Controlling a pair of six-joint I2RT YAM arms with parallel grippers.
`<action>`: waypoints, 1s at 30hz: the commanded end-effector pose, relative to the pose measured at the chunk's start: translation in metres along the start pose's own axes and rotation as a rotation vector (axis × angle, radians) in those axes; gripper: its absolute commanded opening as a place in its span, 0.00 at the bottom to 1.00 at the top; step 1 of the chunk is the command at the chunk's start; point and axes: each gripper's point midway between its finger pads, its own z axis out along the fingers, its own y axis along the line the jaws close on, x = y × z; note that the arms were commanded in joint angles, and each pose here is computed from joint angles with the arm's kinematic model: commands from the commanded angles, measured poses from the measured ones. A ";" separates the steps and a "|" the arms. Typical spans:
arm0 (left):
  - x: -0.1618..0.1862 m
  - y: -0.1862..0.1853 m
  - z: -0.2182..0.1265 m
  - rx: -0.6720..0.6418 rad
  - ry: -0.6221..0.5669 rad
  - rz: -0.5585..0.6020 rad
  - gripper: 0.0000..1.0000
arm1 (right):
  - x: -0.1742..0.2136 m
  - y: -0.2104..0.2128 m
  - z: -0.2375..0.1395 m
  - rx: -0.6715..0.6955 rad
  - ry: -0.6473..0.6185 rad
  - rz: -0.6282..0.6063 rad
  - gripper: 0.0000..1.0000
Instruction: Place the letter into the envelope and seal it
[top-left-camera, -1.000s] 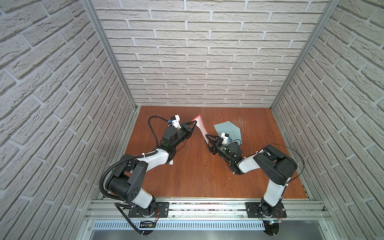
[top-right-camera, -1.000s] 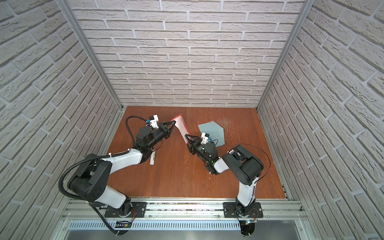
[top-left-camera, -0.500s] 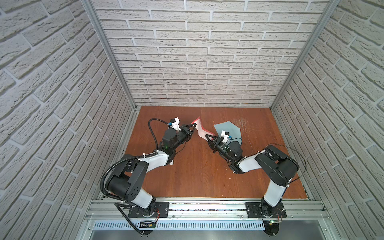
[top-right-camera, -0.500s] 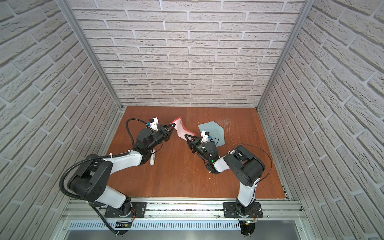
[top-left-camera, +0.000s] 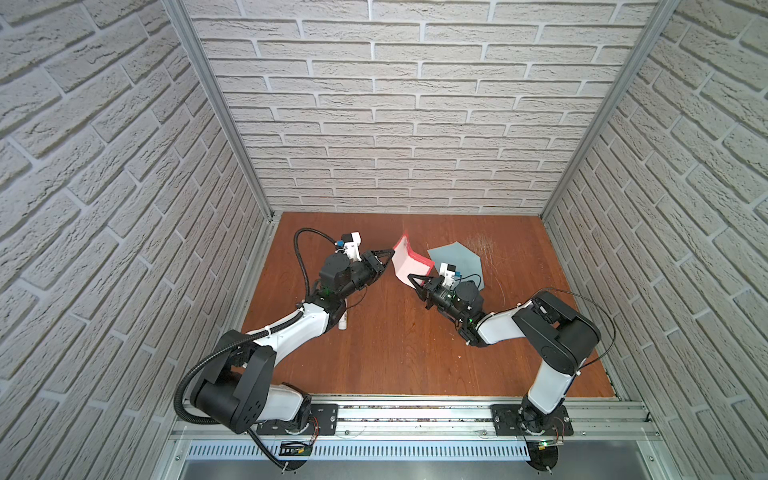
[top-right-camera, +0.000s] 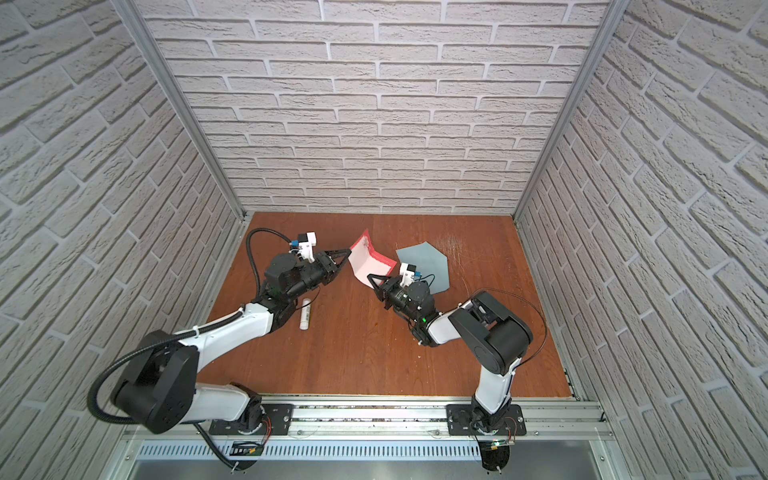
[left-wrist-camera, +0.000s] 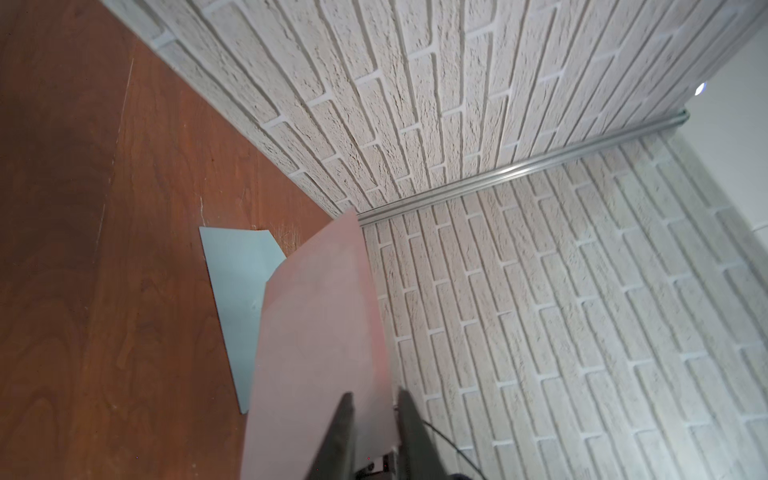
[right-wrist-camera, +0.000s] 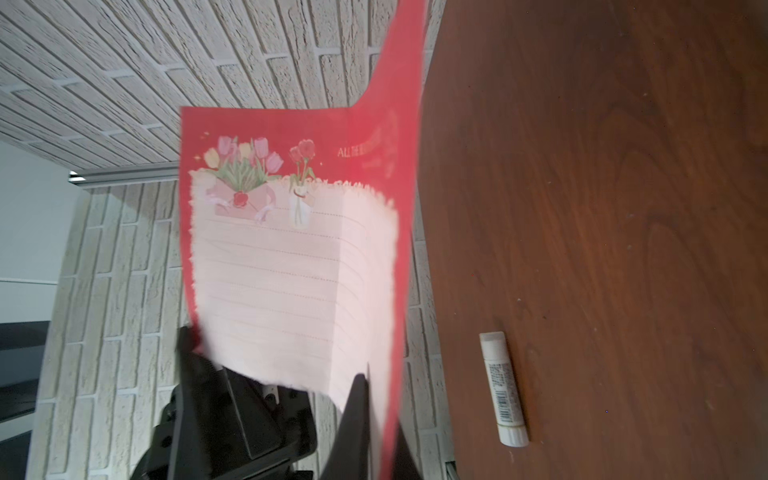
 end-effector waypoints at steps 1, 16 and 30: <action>0.002 -0.015 -0.008 -0.015 0.054 0.129 0.51 | 0.008 0.024 0.000 0.016 0.046 -0.114 0.06; -0.028 0.017 -0.089 -0.317 0.014 0.279 0.69 | 0.007 0.066 -0.057 0.538 0.163 -0.711 0.06; -0.013 0.071 -0.066 -0.109 0.097 0.027 0.50 | 0.039 0.116 -0.061 0.388 0.328 -0.806 0.06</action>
